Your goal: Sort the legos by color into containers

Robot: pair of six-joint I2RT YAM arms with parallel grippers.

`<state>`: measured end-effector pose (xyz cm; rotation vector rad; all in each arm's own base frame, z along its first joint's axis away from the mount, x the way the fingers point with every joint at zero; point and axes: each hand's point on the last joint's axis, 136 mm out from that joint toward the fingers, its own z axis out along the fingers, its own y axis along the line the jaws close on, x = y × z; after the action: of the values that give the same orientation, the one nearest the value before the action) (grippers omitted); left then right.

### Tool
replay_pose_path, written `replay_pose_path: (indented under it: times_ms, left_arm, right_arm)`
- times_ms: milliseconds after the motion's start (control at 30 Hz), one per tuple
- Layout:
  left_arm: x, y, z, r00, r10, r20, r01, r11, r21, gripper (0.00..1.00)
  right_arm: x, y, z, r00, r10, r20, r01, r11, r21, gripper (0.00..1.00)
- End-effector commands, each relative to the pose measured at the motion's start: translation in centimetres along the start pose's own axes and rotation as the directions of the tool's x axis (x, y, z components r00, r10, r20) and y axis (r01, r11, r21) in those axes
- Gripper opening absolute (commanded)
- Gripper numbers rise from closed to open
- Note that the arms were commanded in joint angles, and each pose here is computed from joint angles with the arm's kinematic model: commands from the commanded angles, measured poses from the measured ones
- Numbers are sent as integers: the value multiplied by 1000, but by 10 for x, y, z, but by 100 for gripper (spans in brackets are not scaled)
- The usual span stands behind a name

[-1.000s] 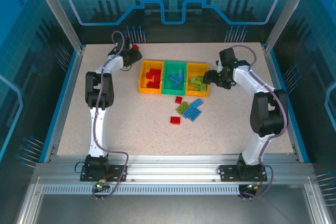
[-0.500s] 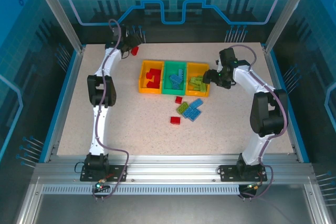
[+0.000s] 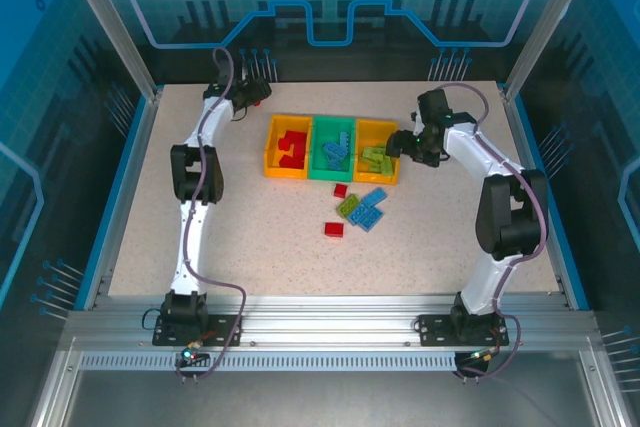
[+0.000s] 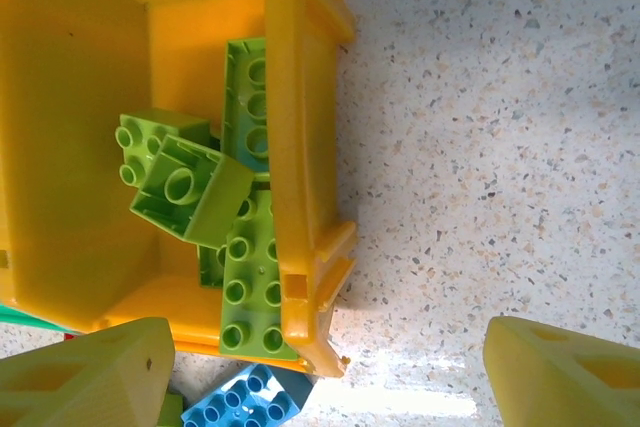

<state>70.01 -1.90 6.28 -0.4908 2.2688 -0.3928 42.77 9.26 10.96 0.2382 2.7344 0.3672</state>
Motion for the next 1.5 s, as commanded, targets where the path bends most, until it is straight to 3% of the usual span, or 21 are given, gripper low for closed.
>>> replay_pose_path:
  times_ms: [0, 300, 567, 700, 733, 800, 900, 1467]
  left_arm:
    - [5, 10, 4, 999, -6, -32, 6, 1000, -4, 68]
    - [9, 13, 4, 999, -10, -53, 9, 1000, -22, 52]
    - [9, 16, 4, 998, -31, -59, 30, 999, -13, 31]
    - [9, 18, 4, 997, -37, -61, 36, 999, -14, 30]
    - [9, 18, 4, 997, -36, -61, 35, 999, -14, 32]
    - [9, 19, 4, 998, -34, -61, 33, 999, -22, 48]
    - [10, 20, 4, 997, -36, -61, 34, 999, -27, 47]
    - [12, 28, 3, 994, -76, -80, 74, 997, -22, 15]
  right_arm:
    - [-7, -3, -5, 1000, 27, 1, -27, 1000, -1, 82]
    - [-8, 0, -5, 999, 33, 4, -33, 999, -20, 82]
    - [-6, -1, -5, 999, 32, 0, -32, 999, -16, 82]
    - [-8, -3, -6, 999, 33, 5, -33, 999, -15, 82]
    - [-8, -2, -7, 999, 33, 6, -33, 999, -17, 82]
    - [-8, -2, -7, 999, 34, 6, -33, 999, -18, 82]
    - [-8, -3, -6, 999, 35, 5, -35, 999, -17, 82]
    - [-9, -1, -8, 1000, 27, 8, -26, 999, -27, 82]
